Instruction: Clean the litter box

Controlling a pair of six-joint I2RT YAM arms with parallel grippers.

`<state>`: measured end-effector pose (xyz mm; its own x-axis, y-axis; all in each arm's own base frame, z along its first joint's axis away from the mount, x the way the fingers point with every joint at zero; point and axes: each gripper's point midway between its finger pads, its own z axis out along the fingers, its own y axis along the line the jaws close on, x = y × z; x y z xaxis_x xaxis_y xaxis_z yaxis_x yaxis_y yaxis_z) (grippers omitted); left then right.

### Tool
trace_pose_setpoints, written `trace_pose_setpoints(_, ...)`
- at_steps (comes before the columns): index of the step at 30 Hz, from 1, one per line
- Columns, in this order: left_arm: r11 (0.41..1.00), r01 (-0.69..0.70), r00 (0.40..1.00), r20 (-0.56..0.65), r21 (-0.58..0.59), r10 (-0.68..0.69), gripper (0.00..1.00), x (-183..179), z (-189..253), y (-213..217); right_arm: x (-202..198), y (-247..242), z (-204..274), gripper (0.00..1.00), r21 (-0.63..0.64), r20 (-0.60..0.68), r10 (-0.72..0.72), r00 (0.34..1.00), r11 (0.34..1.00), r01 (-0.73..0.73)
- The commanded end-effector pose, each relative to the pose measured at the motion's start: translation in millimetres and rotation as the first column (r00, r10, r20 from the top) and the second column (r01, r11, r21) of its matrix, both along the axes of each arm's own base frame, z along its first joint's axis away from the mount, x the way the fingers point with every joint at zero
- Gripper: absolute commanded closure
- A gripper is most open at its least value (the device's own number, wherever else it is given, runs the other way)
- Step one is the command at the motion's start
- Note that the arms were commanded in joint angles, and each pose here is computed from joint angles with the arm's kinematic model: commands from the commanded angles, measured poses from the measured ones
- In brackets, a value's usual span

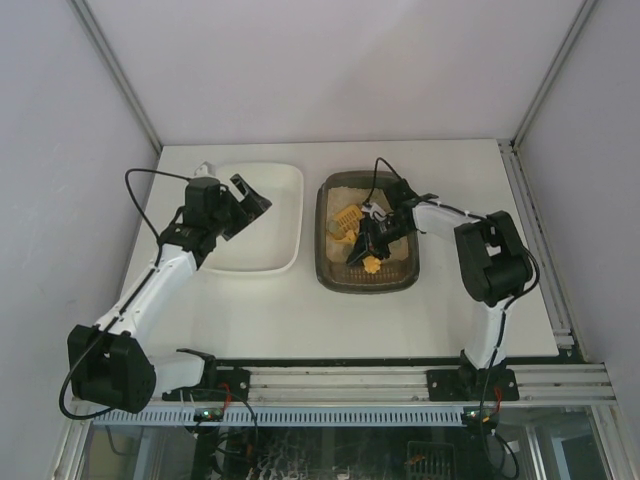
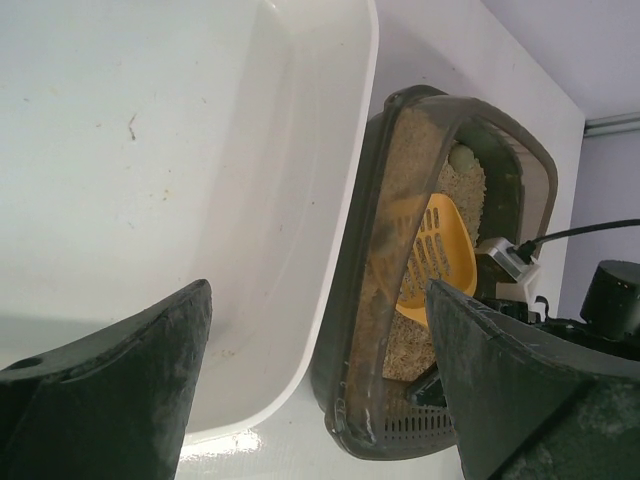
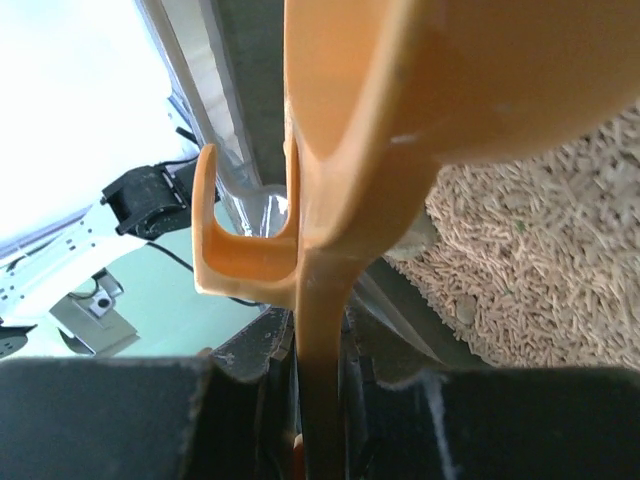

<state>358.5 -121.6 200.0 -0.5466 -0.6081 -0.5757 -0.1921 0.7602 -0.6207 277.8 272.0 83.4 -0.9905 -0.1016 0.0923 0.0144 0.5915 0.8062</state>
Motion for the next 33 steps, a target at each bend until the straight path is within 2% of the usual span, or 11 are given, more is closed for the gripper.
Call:
trace_pose_setpoints(1,0.999,0.034,0.999,0.026,-0.001,-0.034,0.09,-2.9,4.6,-3.1,11.9,-7.1,14.3,1.00,0.064,0.109,-0.072,0.991,0.996,0.066)
trace_pose_setpoints(6,0.998,0.058,0.997,0.050,0.022,-0.060,0.11,-2.6,14.9,-3.5,6.2,-18.7,23.1,1.00,0.026,0.167,-0.102,0.981,0.995,0.099)
trace_pose_setpoints(9,0.995,0.050,0.994,0.094,0.088,-0.058,0.11,-0.8,34.5,5.2,-0.3,-23.1,27.2,1.00,0.025,0.205,-0.119,0.972,0.993,0.117)
trace_pose_setpoints(13,0.973,0.039,0.976,0.201,0.227,-0.086,0.11,-3.0,74.3,23.8,-6.2,-24.8,25.5,1.00,0.080,0.255,-0.160,0.954,0.986,0.144)
trace_pose_setpoints(17,0.964,0.044,0.954,0.275,0.263,-0.119,0.11,-22.2,97.7,40.0,-6.3,-29.1,20.9,1.00,0.167,0.265,-0.231,0.936,0.967,0.192)
trace_pose_setpoints(19,0.951,0.079,0.957,0.243,0.300,-0.156,0.12,-33.0,93.3,45.5,-6.2,-28.2,24.4,1.00,0.261,0.297,-0.282,0.912,0.943,0.206)
trace_pose_setpoints(24,0.877,0.162,0.959,0.139,0.453,-0.249,0.23,-55.2,68.0,62.6,-1.5,-24.5,48.3,1.00,0.466,0.376,-0.397,0.837,0.862,0.199)
trace_pose_setpoints(29,0.847,0.150,0.977,0.055,0.511,-0.206,0.23,-65.4,41.8,86.8,6.4,-25.0,62.9,1.00,0.573,0.400,-0.489,0.775,0.793,0.205)
trace_pose_setpoints(31,0.830,0.129,0.985,0.024,0.543,-0.169,0.23,-66.8,29.3,100.0,0.7,-19.5,73.4,1.00,0.631,0.398,-0.485,0.779,0.761,0.151)
trace_pose_setpoints(33,0.813,0.117,0.988,0.015,0.570,-0.152,0.23,-67.1,26.9,106.9,7.0,-25.6,72.5,1.00,0.644,0.377,-0.518,0.767,0.742,0.185)
